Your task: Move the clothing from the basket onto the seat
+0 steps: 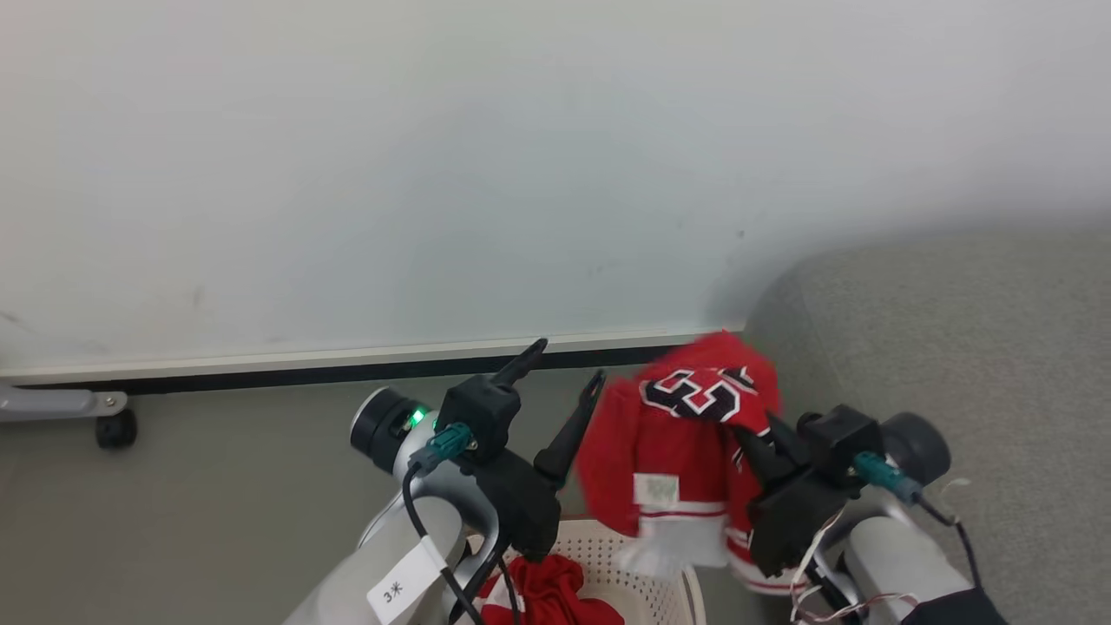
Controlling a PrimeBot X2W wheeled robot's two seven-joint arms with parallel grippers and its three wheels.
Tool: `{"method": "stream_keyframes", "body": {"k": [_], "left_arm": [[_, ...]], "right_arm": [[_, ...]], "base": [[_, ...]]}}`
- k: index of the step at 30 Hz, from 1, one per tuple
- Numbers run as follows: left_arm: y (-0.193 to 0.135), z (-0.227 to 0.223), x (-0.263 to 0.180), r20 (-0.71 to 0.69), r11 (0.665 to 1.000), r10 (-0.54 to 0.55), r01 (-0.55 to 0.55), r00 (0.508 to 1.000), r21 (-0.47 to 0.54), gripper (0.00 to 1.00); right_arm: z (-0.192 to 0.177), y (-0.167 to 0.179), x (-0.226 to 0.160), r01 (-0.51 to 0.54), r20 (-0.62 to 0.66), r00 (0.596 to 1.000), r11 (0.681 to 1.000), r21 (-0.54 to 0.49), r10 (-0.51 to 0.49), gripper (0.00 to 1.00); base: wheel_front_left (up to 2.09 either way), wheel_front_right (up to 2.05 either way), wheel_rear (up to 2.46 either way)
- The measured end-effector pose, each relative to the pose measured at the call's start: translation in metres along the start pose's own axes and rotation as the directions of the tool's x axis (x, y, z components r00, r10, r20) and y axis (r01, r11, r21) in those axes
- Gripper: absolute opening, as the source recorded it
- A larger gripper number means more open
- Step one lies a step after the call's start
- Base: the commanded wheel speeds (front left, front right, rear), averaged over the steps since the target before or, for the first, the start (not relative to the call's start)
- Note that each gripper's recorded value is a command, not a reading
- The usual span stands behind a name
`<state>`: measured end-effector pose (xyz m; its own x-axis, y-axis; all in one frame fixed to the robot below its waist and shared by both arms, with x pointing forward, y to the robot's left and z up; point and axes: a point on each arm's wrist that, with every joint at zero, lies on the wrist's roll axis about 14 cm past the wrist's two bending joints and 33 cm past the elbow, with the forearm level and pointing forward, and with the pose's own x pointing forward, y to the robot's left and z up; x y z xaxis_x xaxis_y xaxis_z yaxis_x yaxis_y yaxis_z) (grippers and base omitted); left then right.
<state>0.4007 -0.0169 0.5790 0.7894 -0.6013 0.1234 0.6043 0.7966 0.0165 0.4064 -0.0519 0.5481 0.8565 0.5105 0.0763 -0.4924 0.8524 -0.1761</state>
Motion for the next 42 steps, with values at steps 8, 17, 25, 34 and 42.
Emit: {"method": "stream_keyframes", "body": {"k": [8,17,25,34,42], "left_arm": [[-0.019,-0.034,-0.003,-0.069,0.998,-0.034,0.03,0.997,-0.057,1.0],[-0.061,-0.054,0.004,-0.113,0.986,-0.148,0.137,0.982,-0.1,1.0],[-0.109,-0.063,0.013,-0.126,0.954,-0.286,0.27,0.95,-0.13,1.0],[-0.157,-0.066,0.023,-0.119,0.901,-0.425,0.405,0.898,-0.156,1.0],[-0.171,-0.074,0.024,-0.109,0.872,-0.472,0.446,0.875,-0.201,1.0]], "right_arm": [[0.01,-0.054,-0.025,0.125,0.024,0.992,0.991,-0.048,-0.124,0.0],[0.022,-0.111,-0.072,0.277,0.049,0.961,0.955,-0.107,-0.274,0.0],[0.03,-0.152,-0.124,0.407,0.06,0.913,0.9,-0.158,-0.403,0.0],[0.025,-0.187,-0.183,0.528,0.02,0.844,0.826,-0.198,-0.535,0.0],[0.01,-0.205,-0.191,0.563,-0.042,0.816,0.809,-0.171,-0.577,0.0]], "base": [[0.0,0.0,0.0],[0.0,0.0,0.0],[0.0,0.0,0.0],[0.0,0.0,0.0],[0.0,0.0,0.0]]}}
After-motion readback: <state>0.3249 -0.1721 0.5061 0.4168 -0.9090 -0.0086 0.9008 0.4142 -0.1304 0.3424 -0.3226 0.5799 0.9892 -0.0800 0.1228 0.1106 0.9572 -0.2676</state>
